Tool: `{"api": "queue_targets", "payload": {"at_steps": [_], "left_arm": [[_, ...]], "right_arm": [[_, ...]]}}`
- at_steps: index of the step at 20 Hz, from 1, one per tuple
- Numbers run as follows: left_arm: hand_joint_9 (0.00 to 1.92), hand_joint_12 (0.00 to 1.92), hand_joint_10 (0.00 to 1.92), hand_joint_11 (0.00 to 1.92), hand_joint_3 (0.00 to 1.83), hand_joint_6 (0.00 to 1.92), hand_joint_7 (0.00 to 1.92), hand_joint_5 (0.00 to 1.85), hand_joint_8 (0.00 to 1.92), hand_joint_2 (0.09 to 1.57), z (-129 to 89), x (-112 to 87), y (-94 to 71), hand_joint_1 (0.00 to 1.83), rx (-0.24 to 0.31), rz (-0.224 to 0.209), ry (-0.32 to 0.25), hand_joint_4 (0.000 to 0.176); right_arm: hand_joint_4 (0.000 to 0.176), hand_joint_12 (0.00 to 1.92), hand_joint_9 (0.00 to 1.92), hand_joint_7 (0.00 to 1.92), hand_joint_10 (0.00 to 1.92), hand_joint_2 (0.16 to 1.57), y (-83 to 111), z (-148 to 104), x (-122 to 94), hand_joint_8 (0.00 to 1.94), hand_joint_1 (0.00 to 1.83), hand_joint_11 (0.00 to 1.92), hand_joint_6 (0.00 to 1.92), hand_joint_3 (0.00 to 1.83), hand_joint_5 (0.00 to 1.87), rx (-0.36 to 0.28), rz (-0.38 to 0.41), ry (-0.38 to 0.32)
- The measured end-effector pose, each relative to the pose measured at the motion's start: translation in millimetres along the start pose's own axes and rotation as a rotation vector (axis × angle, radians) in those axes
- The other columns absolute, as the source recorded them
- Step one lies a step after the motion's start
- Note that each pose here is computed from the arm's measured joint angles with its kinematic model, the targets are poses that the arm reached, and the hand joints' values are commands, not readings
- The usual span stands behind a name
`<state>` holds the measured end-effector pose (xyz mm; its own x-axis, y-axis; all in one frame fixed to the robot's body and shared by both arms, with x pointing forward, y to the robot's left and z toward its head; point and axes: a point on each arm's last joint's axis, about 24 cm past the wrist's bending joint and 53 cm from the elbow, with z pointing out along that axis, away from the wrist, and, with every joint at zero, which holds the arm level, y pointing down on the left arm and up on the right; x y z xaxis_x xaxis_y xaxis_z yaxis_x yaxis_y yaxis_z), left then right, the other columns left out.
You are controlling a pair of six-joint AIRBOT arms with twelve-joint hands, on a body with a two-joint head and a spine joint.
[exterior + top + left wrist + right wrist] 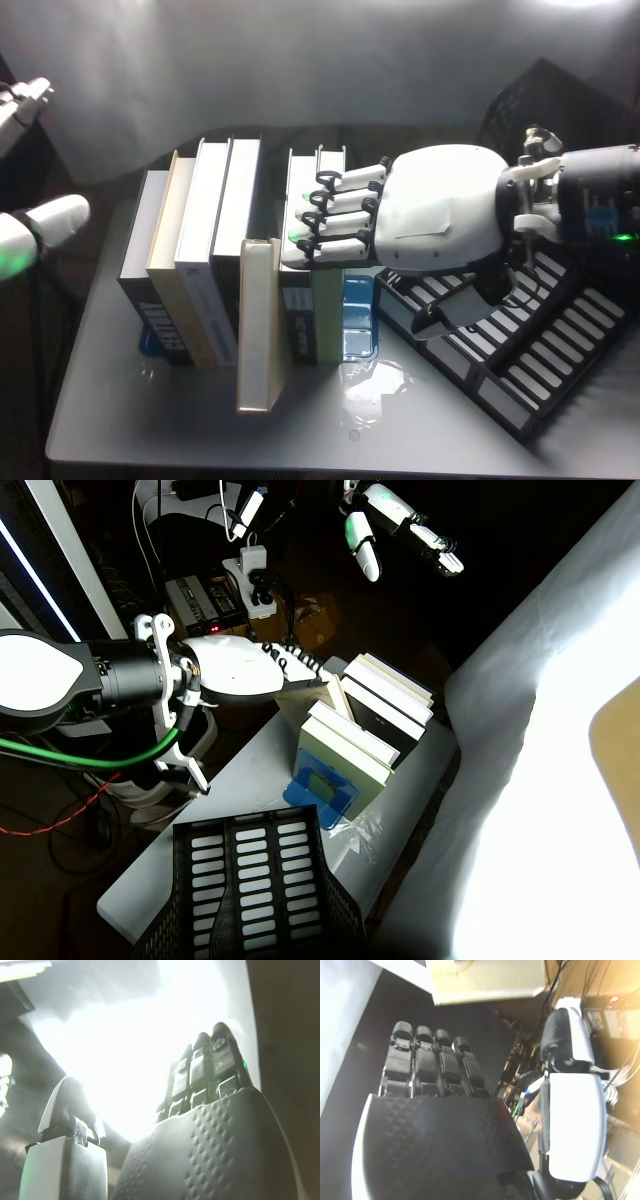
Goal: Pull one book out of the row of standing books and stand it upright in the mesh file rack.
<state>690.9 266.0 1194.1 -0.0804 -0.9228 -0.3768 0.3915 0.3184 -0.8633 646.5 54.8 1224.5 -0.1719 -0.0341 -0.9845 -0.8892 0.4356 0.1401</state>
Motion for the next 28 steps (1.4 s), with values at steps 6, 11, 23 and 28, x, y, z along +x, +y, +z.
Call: {"api": "queue_targets", "payload": {"at_steps": [6,11,23,28], "left_arm": [[0.0,0.0,0.0,0.0,0.0,0.0,0.0,0.0,0.0,1.26,3.1,-7.2,2.5,0.44,-0.007,0.012,-0.01,0.018],[0.0,0.0,0.0,0.0,0.0,0.0,0.0,0.0,0.0,1.27,3.9,-7.9,1.7,0.48,-0.005,0.012,-0.012,0.003],[0.0,1.92,0.0,0.0,0.02,0.0,0.0,0.0,0.0,1.31,-1.7,-33.9,0.5,0.52,0.0,0.029,-0.079,0.0],[0.0,1.91,0.0,0.0,0.0,0.0,0.0,0.0,0.0,1.3,-4.2,-40.2,-0.5,0.44,0.005,0.032,-0.099,0.0]], "right_arm": [[0.0,0.0,0.0,0.0,0.0,1.02,14.4,28.7,3.7,0.0,0.73,0.0,0.0,0.0,0.0,-0.045,-0.028,0.024],[0.0,0.0,0.0,0.0,0.0,1.05,17.8,44.0,7.5,0.0,0.69,0.0,0.0,0.0,0.0,-0.052,-0.049,0.034],[0.0,0.0,0.0,0.0,0.0,1.04,39.0,83.2,17.2,0.0,0.8,0.0,0.0,0.0,0.0,-0.09,-0.109,0.056],[0.0,0.0,0.0,0.0,0.0,1.04,41.4,94.1,20.6,0.0,0.8,0.0,0.0,0.0,0.0,-0.085,-0.143,0.065]]}}
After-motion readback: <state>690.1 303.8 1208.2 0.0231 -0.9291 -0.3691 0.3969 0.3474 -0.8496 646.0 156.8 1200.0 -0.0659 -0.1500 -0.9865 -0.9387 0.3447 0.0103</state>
